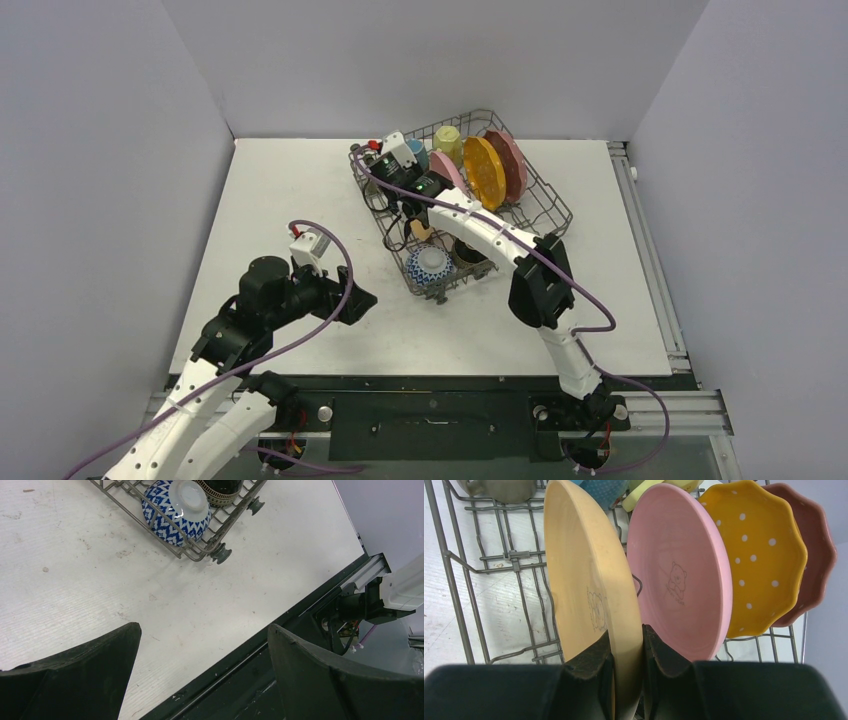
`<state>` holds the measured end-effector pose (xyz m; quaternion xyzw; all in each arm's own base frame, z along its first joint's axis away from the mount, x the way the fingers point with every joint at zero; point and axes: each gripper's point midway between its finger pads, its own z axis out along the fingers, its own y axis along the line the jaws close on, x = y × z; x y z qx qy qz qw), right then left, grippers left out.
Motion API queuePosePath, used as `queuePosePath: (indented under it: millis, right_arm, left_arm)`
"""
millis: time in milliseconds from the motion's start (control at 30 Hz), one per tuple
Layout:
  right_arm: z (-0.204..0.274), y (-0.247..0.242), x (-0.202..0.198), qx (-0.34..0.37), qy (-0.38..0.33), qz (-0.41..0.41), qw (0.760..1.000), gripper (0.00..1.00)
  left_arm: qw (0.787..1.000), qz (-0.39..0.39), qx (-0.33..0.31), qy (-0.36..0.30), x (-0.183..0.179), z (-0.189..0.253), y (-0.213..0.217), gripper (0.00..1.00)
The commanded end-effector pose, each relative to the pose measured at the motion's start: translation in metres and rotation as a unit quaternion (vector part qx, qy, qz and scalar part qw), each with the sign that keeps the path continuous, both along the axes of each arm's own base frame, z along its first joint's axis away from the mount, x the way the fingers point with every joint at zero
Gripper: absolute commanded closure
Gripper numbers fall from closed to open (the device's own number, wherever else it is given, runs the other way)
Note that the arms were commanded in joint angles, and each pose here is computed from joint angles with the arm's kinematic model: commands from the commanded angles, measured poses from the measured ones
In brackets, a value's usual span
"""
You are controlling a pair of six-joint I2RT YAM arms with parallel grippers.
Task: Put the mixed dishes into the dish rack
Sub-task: Insert the plate into the dish rack.
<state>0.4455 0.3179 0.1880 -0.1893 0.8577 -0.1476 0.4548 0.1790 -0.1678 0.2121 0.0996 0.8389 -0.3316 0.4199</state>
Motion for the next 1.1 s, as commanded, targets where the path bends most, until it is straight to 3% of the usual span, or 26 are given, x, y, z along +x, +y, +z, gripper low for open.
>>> queuePosePath:
  millis: [0,167,333,633,1067]
  right_arm:
    - [0.022,0.004,0.014,0.025,-0.037,-0.012,0.999,1.00]
    - [0.017,0.006,0.017,0.024,-0.036,-0.013,0.999,0.97]
    - [0.013,0.005,0.019,0.023,-0.035,-0.016,0.999,0.82]
    - [0.012,0.005,0.020,0.023,-0.036,-0.019,0.999,0.68]
    - [0.016,0.008,0.020,0.031,-0.040,-0.019,0.999,0.62]
  left_arm:
    - [1.000,-0.007,-0.011,-0.021,0.005,0.010,-0.003,0.04]
    - [1.000,-0.006,-0.012,-0.022,0.005,0.010,-0.002,0.04]
    - [1.000,-0.005,-0.012,-0.021,0.006,0.009,-0.002,0.04]
    - [1.000,-0.004,-0.013,-0.020,0.007,0.009,-0.001,0.04]
    - [1.000,-0.003,-0.015,-0.020,0.008,0.010,0.000,0.04]
